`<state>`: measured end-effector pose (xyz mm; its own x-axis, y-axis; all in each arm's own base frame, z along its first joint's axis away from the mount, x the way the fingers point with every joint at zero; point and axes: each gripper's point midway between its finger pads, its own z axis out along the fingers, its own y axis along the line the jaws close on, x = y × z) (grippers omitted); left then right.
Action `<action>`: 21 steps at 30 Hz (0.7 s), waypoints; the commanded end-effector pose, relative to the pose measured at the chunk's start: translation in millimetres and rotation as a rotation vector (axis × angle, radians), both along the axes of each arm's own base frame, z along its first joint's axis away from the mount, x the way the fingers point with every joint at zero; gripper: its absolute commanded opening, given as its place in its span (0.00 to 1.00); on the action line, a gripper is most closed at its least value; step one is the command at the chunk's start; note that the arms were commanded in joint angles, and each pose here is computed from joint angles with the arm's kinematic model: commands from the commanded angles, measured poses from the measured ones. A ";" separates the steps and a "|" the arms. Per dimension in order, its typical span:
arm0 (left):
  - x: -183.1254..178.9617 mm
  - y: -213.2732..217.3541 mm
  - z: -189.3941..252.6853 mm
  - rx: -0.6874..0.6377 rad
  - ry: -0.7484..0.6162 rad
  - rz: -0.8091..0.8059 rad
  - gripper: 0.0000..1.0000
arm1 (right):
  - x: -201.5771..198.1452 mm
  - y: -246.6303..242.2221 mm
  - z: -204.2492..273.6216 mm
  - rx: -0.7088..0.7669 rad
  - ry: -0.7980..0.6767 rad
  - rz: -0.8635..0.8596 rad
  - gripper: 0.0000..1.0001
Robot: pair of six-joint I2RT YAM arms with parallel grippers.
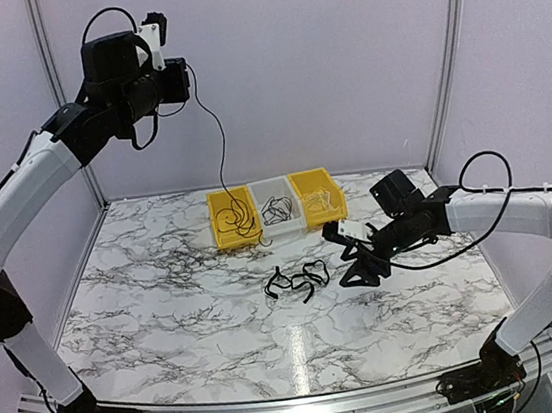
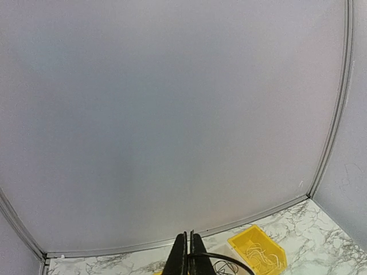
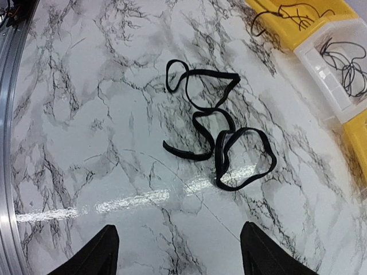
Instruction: Untangle the cables
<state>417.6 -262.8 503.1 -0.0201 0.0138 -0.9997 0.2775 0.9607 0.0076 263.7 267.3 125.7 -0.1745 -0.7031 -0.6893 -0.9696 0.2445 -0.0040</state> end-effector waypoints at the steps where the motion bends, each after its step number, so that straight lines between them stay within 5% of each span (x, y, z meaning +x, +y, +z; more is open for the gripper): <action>1: 20.5 -11.9 5.1 -0.077 0.010 -0.051 0.00 | 14.0 -12.0 -4.4 0.003 -0.017 -0.049 0.73; 9: 82.9 -11.2 -5.7 -0.144 0.021 -0.037 0.00 | 20.2 -21.8 -20.2 -0.025 -0.004 -0.071 0.73; 21: 150.0 -4.9 -114.4 -0.194 0.243 -0.072 0.00 | 23.0 -26.1 -36.9 -0.073 0.004 -0.074 0.73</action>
<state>562.8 -253.9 410.5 -0.2053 -0.1431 -0.9682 0.2608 0.9455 -0.1950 279.9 244.0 93.9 -0.2435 -0.7242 -0.6451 -0.9503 0.3113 0.0093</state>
